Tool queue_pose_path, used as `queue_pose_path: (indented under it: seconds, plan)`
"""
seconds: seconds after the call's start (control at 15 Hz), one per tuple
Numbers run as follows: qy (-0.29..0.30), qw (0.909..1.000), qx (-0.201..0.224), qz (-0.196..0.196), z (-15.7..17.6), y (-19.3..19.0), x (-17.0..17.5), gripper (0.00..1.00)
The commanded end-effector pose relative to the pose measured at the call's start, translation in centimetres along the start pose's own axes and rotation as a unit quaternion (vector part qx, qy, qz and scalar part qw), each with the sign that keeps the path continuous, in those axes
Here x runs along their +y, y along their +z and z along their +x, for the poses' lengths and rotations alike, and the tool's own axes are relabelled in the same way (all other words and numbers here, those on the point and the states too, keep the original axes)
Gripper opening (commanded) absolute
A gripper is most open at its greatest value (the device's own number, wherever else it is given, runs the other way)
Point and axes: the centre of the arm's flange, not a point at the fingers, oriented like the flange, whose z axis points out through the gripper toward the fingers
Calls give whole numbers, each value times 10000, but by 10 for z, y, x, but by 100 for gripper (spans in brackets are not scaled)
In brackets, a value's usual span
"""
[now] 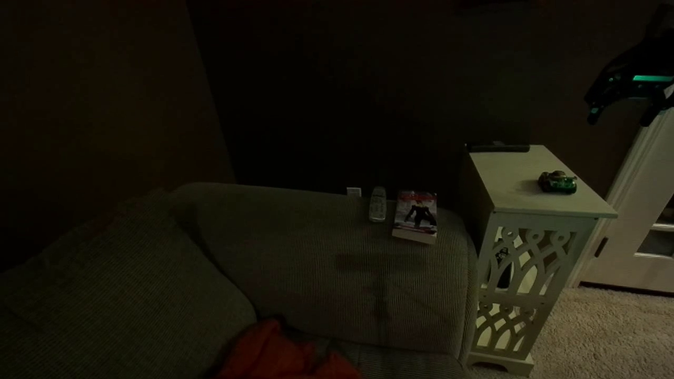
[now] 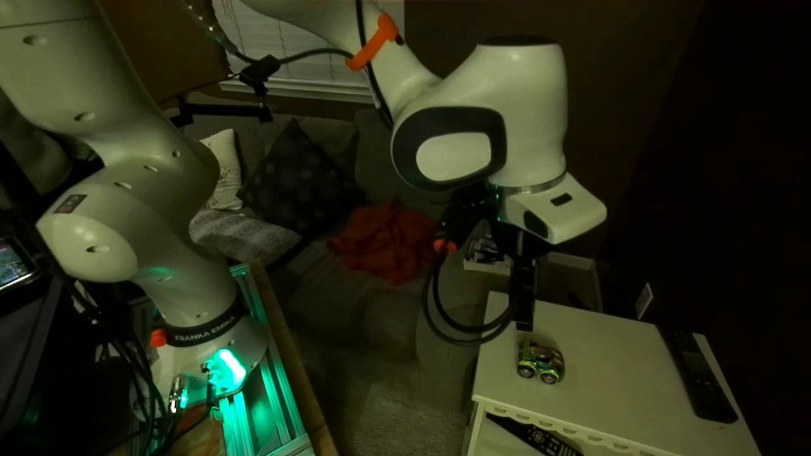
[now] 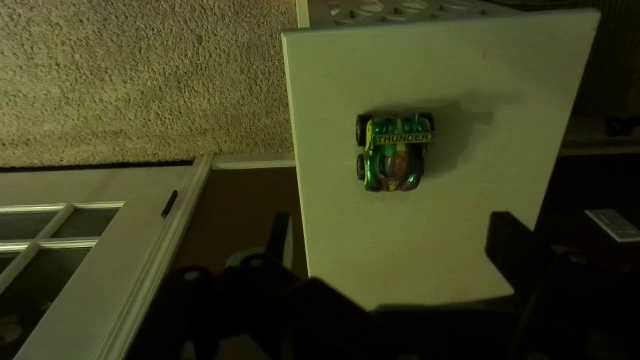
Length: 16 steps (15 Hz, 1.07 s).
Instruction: Put the toy car on top of the book on the armrest.
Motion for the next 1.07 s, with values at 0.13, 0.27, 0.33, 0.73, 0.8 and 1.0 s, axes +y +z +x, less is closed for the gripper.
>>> queue_pose_path:
  seconds: [0.13, 0.27, 0.33, 0.73, 0.8, 1.0]
  plan:
    - [41, 9999, -11, -156, 24, 23, -4, 100]
    - [-230, 9993, -232, -175, 43, 49, -8, 100]
    - [-319, 9987, -329, -216, 50, 60, -12, 100]
    - [-708, 9891, -1239, -368, 55, 128, -40, 100]
    - [-670, 9884, -1313, -366, 56, 138, -41, 100]
    - [-587, 9885, -1382, -198, 65, 155, -39, 100]
